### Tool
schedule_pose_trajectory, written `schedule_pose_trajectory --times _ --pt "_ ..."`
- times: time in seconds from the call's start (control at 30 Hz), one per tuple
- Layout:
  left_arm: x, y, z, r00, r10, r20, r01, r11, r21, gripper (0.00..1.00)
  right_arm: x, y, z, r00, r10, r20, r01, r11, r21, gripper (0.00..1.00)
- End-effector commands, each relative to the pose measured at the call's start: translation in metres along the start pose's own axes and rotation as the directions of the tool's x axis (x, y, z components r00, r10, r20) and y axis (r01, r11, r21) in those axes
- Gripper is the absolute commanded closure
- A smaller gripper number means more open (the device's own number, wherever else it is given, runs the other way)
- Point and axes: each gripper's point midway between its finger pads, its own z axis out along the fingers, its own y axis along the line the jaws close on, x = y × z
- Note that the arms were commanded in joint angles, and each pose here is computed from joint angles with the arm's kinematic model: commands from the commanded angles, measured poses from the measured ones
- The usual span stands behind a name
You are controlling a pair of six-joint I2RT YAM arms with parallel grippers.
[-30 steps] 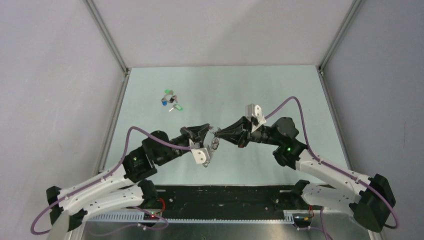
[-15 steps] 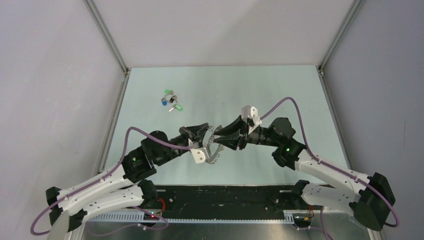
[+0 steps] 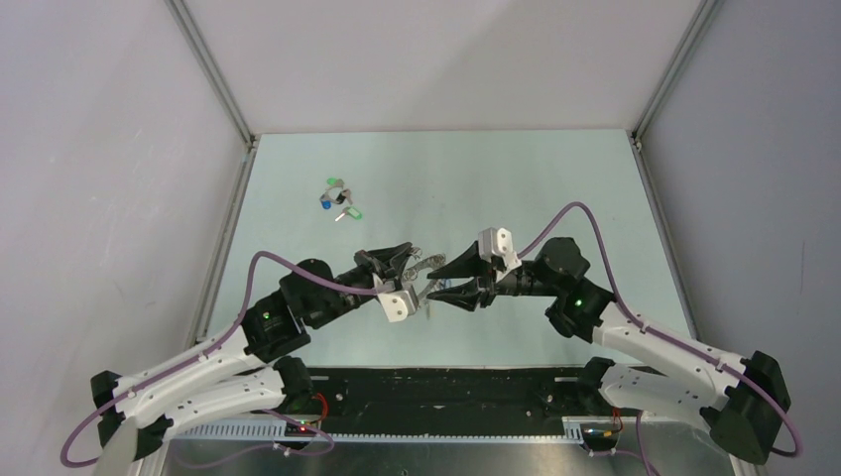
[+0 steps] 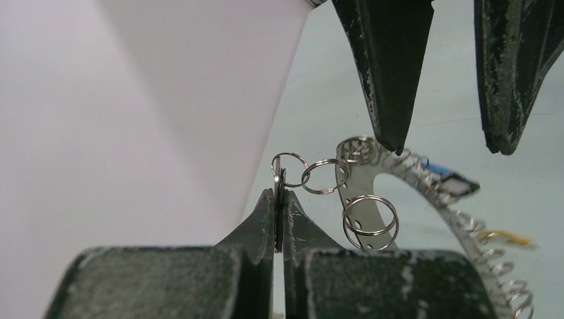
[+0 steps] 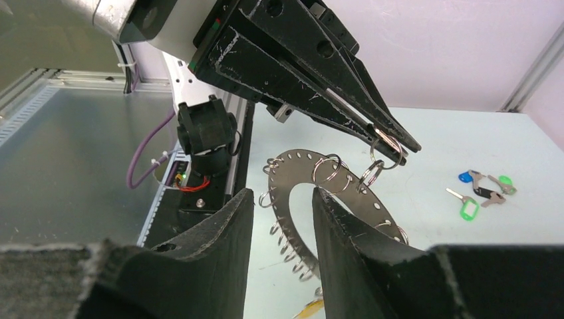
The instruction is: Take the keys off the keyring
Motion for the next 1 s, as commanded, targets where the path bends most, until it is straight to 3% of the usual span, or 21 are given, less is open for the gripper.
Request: schedule_pose_trajectory --times 0.0,0.37,0.97 --pt "-0.019 0.022 -0.005 0.998 0.010 0.069 -0.006 0.998 -0.070 1.00 -0.016 0.000 -0.007 0.996 -0.091 0.010 0.090 0.996 0.026 0.58" --pt "-0.021 0.019 -0.004 0.997 0.013 0.080 -0.008 0.998 -0.057 1.00 -0.018 -0.031 -0.016 0.986 -0.165 -0.022 0.166 0.965 0.201 0.59" --pt "-0.021 0.017 -0.004 0.996 0.010 0.084 -0.005 0.999 -0.051 1.00 -0.034 -0.033 -0.002 0.986 -0.146 0.078 0.129 0.974 0.189 0.61"
